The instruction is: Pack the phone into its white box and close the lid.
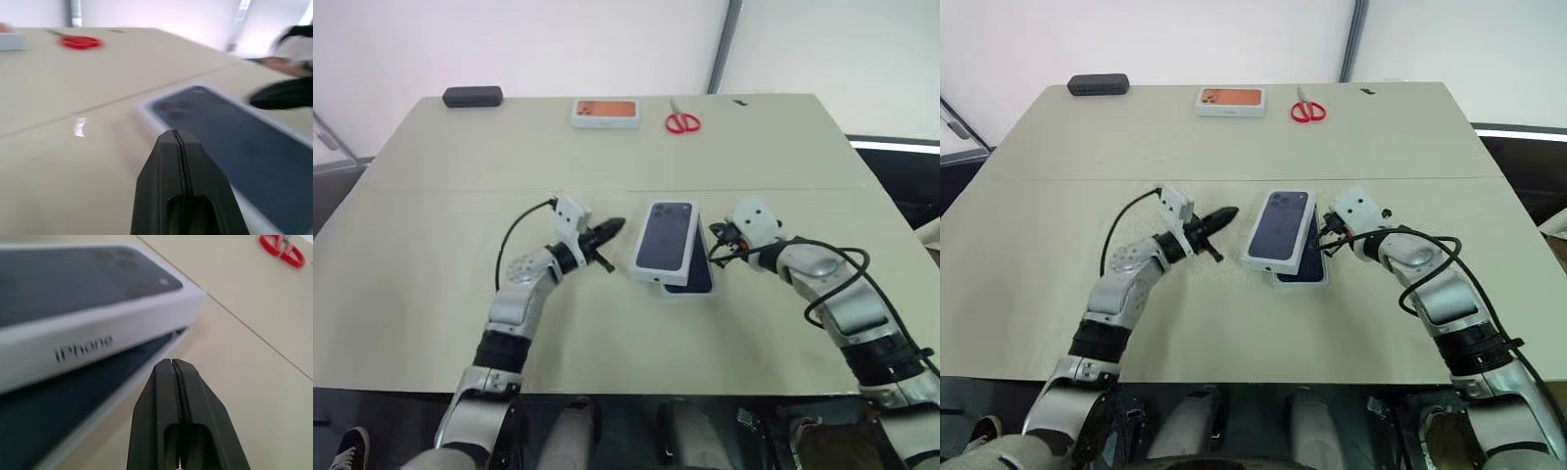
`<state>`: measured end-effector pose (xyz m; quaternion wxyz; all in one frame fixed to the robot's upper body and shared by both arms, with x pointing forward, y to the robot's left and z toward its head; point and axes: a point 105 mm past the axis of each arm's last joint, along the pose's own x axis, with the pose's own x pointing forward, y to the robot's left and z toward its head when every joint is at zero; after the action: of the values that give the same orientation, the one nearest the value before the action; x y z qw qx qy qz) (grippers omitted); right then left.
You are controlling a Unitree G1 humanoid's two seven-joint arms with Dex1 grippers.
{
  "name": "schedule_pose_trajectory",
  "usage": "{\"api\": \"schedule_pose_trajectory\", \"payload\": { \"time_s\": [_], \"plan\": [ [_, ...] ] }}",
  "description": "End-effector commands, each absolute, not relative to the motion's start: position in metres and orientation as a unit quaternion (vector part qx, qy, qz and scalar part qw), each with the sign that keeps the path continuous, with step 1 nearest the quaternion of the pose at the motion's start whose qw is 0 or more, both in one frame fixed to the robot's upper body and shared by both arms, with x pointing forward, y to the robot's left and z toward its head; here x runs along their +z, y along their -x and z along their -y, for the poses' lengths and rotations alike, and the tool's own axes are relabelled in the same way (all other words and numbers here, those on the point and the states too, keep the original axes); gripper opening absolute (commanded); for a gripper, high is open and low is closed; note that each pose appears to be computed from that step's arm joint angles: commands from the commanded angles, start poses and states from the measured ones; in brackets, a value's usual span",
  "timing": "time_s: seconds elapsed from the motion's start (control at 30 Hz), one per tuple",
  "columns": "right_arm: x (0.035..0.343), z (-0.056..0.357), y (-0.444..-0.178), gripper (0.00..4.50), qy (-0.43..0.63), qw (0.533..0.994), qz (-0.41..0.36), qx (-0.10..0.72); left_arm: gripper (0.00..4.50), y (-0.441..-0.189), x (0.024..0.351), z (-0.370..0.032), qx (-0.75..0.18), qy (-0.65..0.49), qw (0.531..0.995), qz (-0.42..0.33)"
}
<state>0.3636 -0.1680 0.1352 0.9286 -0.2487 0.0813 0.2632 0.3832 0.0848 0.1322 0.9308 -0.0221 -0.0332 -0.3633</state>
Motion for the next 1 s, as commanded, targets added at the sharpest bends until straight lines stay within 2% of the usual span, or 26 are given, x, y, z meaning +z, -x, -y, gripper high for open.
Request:
{"api": "schedule_pose_trajectory", "payload": {
  "time_s": [0.03,0.2,0.3,0.57,1.0],
  "plan": [
    [0.152,0.162,-0.369,0.04,0.263,0.928,-0.048,0.261,0.0,-0.393,0.122,-0.084,-0.344,-0.011,0.939,0.017],
    [0.148,0.161,-0.374,0.04,0.288,0.919,-0.05,0.263,0.0,-0.396,0.098,-0.065,-0.368,-0.022,0.929,-0.036],
    [0.149,0.161,-0.374,0.04,0.279,0.922,-0.051,0.265,0.0,-0.394,0.097,-0.054,-0.388,-0.02,0.921,-0.037],
    [0.147,0.166,-0.371,0.04,0.296,0.917,-0.055,0.263,0.0,-0.384,0.103,-0.022,-0.44,0.015,0.897,-0.039],
    [0.145,0.172,-0.358,0.04,0.318,0.907,-0.062,0.269,0.0,-0.369,0.121,-0.009,-0.473,0.008,0.881,-0.02]
  ]
}}
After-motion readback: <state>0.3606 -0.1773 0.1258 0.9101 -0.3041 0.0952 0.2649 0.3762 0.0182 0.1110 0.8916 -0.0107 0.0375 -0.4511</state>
